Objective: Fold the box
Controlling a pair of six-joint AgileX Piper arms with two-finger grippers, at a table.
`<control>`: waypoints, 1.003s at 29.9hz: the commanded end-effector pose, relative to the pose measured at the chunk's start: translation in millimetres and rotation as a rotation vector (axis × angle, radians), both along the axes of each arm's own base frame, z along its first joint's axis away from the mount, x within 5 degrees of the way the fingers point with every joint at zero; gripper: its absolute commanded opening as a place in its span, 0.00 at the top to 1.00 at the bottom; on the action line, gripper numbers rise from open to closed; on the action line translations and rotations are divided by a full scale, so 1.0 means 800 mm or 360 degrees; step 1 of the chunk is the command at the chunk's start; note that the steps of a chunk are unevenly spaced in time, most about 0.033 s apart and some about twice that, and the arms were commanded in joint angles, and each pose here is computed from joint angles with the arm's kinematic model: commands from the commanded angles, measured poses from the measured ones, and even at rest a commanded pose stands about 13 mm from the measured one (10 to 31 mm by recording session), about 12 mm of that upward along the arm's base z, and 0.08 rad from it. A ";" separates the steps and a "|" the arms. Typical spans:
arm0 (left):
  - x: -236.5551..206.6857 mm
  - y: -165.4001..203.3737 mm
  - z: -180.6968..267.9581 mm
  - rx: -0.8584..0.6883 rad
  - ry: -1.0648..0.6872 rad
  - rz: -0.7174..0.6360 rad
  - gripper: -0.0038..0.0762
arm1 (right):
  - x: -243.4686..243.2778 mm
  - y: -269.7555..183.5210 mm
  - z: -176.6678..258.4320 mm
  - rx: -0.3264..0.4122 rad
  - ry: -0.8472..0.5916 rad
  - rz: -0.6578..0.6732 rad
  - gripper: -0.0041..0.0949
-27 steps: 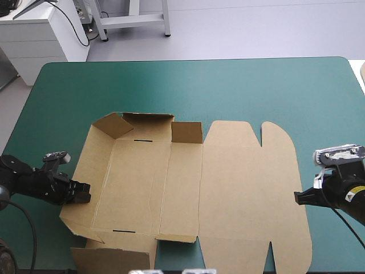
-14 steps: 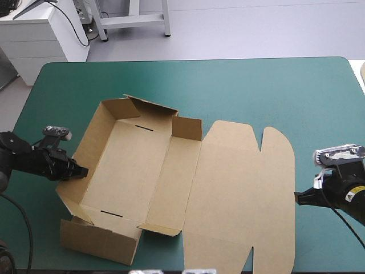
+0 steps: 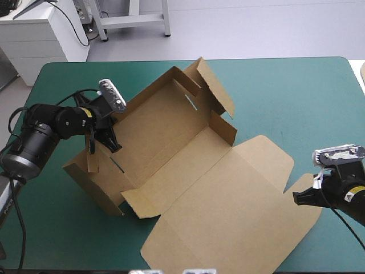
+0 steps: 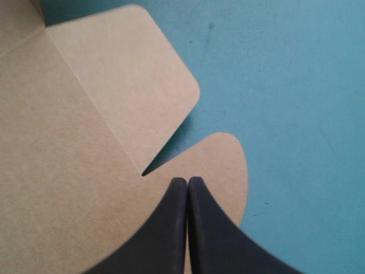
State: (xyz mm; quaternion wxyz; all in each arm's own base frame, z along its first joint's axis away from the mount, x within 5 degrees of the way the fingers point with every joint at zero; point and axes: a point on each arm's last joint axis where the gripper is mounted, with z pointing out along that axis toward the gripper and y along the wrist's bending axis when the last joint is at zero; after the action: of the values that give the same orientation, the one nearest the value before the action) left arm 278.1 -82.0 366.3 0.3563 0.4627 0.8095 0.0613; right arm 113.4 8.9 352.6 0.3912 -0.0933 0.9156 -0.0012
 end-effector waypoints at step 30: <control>-0.022 -0.207 0.003 0.0335 -0.0942 -0.0938 0.96 | 0.028 0.003 0.028 0.0101 -0.0372 -0.0020 0.98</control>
State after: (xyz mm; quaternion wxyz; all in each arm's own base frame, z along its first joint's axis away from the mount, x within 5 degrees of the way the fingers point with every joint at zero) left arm 264.2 -237.6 350.4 0.4791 0.6850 0.5252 0.1595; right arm 123.1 12.6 360.5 0.4461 -0.0835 0.8909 0.0200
